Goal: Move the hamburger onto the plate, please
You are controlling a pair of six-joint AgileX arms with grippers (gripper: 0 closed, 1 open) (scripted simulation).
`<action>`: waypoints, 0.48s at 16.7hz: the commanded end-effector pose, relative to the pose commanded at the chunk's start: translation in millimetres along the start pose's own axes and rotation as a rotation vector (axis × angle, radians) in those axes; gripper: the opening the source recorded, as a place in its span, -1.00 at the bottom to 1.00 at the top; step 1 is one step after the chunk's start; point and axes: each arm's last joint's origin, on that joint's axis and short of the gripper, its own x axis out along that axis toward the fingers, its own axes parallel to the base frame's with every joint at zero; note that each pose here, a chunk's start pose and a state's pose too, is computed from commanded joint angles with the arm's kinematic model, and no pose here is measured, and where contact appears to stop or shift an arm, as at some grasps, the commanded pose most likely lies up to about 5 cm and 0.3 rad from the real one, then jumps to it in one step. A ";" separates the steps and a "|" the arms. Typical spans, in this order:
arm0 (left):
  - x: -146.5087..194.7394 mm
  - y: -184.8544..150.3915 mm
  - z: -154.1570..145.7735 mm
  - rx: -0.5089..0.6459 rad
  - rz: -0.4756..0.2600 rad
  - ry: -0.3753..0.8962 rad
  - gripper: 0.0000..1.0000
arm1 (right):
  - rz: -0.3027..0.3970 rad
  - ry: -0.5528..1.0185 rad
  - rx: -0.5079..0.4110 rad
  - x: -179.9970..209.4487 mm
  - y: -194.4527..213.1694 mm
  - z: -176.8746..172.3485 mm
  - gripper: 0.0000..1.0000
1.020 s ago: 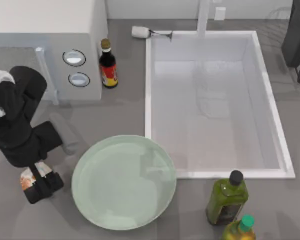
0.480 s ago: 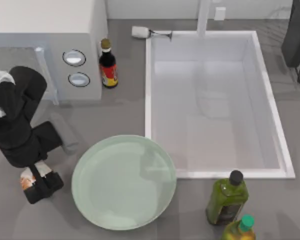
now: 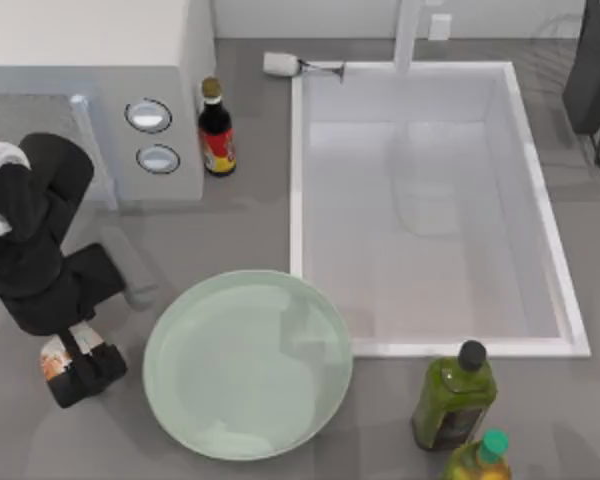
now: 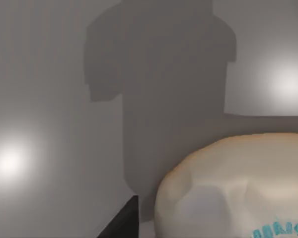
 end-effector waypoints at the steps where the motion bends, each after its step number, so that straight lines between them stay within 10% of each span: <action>1: 0.0 0.0 0.0 0.000 0.000 0.000 -1.00 | 0.000 0.000 0.000 0.0 0.0 0.0 1.00; 8: -40.7 3.7 3.1 -0.007 0.006 -0.034 -1.00 | 0.000 0.000 0.000 0.0 0.0 0.0 1.00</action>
